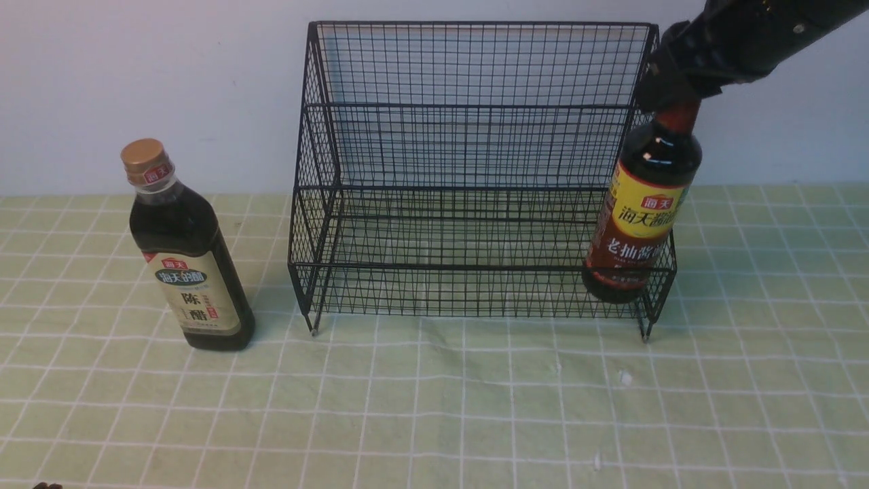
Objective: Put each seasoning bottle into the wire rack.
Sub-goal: Use the right arm to put the condiment bottle back on the shelf
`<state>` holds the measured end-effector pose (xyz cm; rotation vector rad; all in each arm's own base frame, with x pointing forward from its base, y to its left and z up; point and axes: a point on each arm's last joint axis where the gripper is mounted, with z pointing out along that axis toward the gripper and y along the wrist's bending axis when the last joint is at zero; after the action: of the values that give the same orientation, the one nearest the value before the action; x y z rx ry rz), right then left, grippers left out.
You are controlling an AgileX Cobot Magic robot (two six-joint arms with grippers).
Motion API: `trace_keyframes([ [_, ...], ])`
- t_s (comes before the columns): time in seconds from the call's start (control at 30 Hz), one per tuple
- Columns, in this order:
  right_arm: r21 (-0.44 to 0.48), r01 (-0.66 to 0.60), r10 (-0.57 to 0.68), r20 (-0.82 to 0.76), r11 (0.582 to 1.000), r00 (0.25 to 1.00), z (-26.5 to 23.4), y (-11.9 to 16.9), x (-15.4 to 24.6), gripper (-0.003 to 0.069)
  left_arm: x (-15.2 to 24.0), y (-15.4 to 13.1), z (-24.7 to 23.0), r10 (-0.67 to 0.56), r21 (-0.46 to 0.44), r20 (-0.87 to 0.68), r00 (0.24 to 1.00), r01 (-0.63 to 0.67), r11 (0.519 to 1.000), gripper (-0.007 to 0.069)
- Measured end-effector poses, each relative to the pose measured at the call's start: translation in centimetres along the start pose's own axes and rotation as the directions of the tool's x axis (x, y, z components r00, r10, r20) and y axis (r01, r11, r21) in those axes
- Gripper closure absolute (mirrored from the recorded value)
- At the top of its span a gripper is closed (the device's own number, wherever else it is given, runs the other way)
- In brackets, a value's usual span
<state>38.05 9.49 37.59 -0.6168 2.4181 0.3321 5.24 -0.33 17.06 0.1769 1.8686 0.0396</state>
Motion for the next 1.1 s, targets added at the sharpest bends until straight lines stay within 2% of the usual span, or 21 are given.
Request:
trace_keyframes([
  [0.27,0.001,-0.038,0.038,-0.033,0.999,0.999,0.0,0.0,0.3,0.0387,0.0,0.0,0.0,0.000,0.000,0.000,1.000,0.000,1.000,0.0631],
  [0.5,-0.030,-0.062,0.062,-0.015,0.998,0.998,-0.3,0.4,0.0,0.0282,0.0,0.0,0.0,0.000,0.000,0.000,1.000,0.000,1.000,0.0631],
  [0.77,-0.041,-0.070,0.070,-0.001,0.997,0.998,-0.5,0.5,-0.3,0.0267,0.0,0.0,0.0,0.000,0.000,0.000,1.000,0.000,1.000,0.0631],
  [0.87,-0.037,-0.087,0.088,0.041,0.996,0.995,-2.1,0.8,-1.0,0.0267,0.0,0.0,0.0,0.000,0.000,0.000,1.000,0.000,1.000,0.0631],
  [0.97,-0.018,-0.092,0.094,0.129,0.996,0.987,-5.7,1.6,-1.8,0.0271,0.0,0.0,0.0,0.000,0.000,0.000,1.000,0.000,1.000,0.0631],
  [1.1,0.020,-0.116,0.108,0.232,0.993,0.967,-10.8,2.8,-1.9,0.0336,0.0,0.0,0.0,0.000,0.000,0.000,1.000,0.000,1.000,0.0631],
])
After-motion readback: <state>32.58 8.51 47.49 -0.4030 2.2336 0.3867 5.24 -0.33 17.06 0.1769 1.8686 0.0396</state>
